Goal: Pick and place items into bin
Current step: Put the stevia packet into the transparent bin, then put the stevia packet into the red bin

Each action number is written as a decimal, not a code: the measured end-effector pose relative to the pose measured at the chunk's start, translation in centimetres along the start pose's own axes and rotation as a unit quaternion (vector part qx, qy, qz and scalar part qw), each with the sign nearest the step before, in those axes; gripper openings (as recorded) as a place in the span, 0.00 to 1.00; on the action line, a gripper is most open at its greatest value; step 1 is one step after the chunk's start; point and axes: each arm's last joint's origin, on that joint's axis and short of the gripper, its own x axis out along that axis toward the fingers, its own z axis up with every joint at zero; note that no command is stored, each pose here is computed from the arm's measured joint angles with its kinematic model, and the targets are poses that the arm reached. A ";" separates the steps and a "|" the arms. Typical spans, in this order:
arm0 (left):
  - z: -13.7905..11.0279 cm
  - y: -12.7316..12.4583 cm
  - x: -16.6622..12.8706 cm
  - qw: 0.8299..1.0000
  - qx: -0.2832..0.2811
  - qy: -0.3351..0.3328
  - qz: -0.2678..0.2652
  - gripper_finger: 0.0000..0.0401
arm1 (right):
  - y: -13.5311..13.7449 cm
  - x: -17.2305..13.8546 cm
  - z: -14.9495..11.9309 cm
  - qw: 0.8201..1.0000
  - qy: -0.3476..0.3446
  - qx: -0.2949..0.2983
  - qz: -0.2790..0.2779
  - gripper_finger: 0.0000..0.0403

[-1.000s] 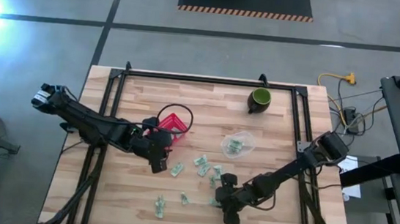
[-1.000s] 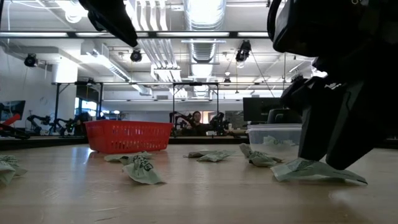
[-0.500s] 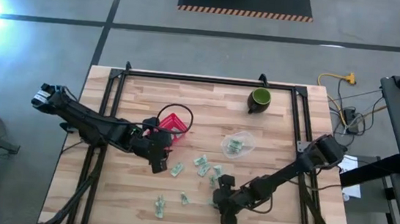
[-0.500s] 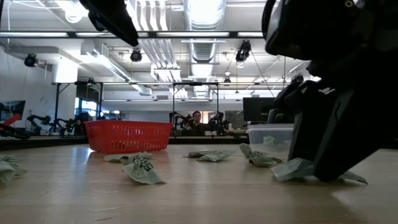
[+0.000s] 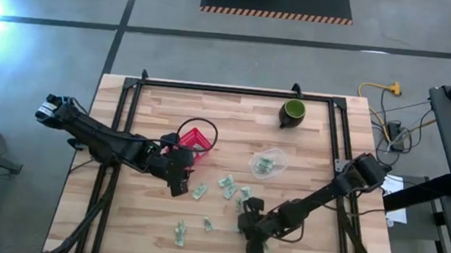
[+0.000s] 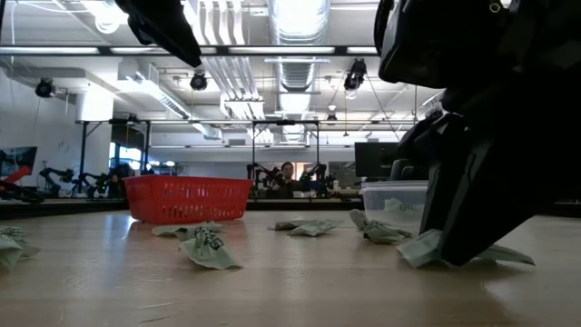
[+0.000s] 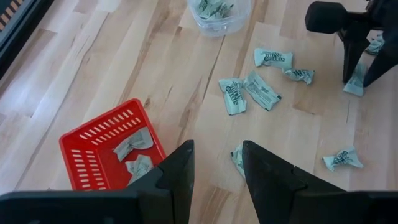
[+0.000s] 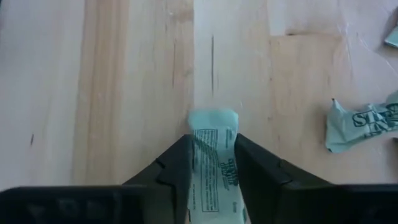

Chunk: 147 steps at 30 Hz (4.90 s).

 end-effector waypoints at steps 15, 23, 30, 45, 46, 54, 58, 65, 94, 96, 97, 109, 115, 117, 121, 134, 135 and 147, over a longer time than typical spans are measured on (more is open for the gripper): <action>0.0 0.0 0.0 1.000 0.003 -0.002 0.001 0.30 | -0.5 -2.9 0.2 0.999 0.031 -0.018 -0.020 0.07; 0.1 -0.1 0.0 1.000 0.001 -0.006 -0.002 0.30 | -1.0 -5.7 0.8 0.999 0.019 -0.013 -0.047 0.07; 0.2 -0.1 0.0 1.000 -0.003 -0.013 -0.006 0.30 | -2.6 -9.1 1.1 0.993 0.010 -0.015 -0.114 0.07; 0.6 -0.3 0.0 0.999 0.002 -0.034 -0.012 0.30 | -9.9 -12.1 2.6 0.968 0.016 0.002 -0.250 0.07; 0.7 -0.3 0.0 0.999 0.005 -0.037 -0.012 0.30 | -10.5 -12.0 2.6 0.967 0.021 0.004 -0.256 0.07; 1.0 -0.5 -0.1 0.998 0.000 -0.055 -0.022 0.30 | -13.7 -11.4 2.6 0.957 0.048 0.033 -0.284 0.07; 1.0 -0.5 -0.1 0.998 -0.001 -0.055 -0.022 0.30 | -14.5 -11.3 2.6 0.956 0.056 0.040 -0.284 0.07; 1.1 -0.6 -0.1 0.998 -0.002 -0.056 -0.022 0.30 | -14.7 -11.2 2.6 0.958 0.062 0.032 -0.278 0.15; -1.5 -3.9 7.4 0.985 -0.119 0.117 -0.042 0.30 | -6.1 -17.4 -1.4 0.989 -0.048 0.070 -0.124 0.27; -1.6 -3.9 7.8 0.980 -0.153 0.126 -0.031 0.30 | -5.3 -17.4 -2.2 0.989 -0.046 0.077 -0.114 0.26; -1.5 -3.9 8.0 0.977 -0.167 0.129 -0.025 0.30 | -5.0 -17.4 -2.6 0.990 -0.045 0.080 -0.110 0.26; -1.5 -5.0 10.4 0.951 -0.239 0.175 -0.086 0.30 | -2.0 -16.9 -5.0 0.992 -0.033 0.086 -0.083 0.22; -0.3 -5.7 10.4 0.948 -0.250 0.142 -0.140 0.30 | -1.3 -17.2 -5.5 0.993 -0.037 0.091 -0.067 0.19; 0.0 -5.7 10.3 0.948 -0.243 0.140 -0.148 0.30 | -1.1 -17.2 -5.6 0.993 -0.038 0.095 -0.064 0.19; -0.3 -5.3 10.3 0.949 -0.256 0.142 -0.113 0.30 | -0.9 -17.3 -5.7 0.993 -0.044 0.094 -0.062 0.18; -0.7 -4.7 10.2 0.952 -0.256 0.156 -0.061 0.32 | -0.8 -17.4 -5.7 0.992 -0.050 0.095 -0.064 0.17; -0.7 -4.7 10.2 0.952 -0.256 0.155 -0.065 0.34 | -0.8 -17.4 -5.7 0.992 -0.049 0.094 -0.064 0.17; -0.9 -4.0 10.7 0.949 -0.277 0.148 -0.021 0.55 | -0.9 -17.4 -5.7 0.992 -0.061 0.089 -0.073 0.16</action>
